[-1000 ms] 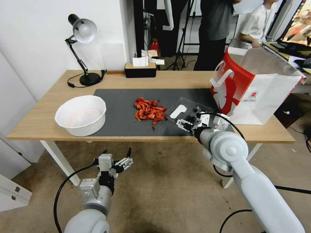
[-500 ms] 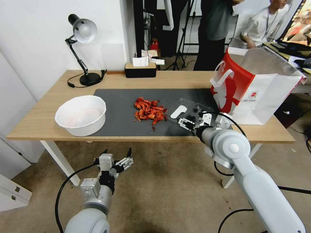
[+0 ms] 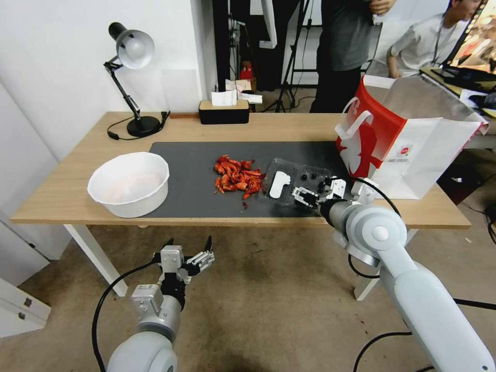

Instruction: Close the disposable takeout box, then place it into the delivery bag.

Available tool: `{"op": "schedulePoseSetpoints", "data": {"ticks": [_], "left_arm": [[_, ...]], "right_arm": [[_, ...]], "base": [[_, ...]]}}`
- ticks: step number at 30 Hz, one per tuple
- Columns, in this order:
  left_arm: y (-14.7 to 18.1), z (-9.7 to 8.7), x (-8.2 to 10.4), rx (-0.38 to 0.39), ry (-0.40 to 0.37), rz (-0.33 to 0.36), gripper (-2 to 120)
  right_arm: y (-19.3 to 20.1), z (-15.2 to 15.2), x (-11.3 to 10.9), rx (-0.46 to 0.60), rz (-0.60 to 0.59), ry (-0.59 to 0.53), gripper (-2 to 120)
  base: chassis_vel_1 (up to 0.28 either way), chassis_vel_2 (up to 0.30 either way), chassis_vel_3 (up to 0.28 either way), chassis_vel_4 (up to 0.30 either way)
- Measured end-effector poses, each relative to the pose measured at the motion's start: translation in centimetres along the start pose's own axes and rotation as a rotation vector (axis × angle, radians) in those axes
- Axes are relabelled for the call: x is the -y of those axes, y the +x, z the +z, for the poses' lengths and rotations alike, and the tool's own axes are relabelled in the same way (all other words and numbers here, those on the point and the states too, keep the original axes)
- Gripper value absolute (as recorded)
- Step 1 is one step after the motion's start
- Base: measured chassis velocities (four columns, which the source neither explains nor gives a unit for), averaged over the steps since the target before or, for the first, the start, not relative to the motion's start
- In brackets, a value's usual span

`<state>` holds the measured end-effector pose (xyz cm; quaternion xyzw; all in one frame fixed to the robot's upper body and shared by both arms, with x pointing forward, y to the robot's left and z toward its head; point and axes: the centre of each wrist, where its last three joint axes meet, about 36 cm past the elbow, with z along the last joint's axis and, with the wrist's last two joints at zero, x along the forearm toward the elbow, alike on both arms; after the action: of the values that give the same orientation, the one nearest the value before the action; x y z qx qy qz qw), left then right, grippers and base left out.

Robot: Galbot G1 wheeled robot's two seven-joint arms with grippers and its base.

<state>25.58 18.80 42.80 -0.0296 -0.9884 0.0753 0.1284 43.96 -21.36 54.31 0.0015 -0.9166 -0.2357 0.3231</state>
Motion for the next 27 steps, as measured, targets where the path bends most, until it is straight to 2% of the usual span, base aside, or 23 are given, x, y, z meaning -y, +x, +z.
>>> {"op": "schedulePoseSetpoints", "data": {"ticks": [27], "left_arm": [[-0.3, 0.5, -0.4, 0.006, -0.006, 0.001, 100]], "right_arm": [[-1.5, -1.5, 0.6, 0.014, 0.034, -0.001, 100]], "base": [[0.000, 0.000, 0.000, 0.000]]}}
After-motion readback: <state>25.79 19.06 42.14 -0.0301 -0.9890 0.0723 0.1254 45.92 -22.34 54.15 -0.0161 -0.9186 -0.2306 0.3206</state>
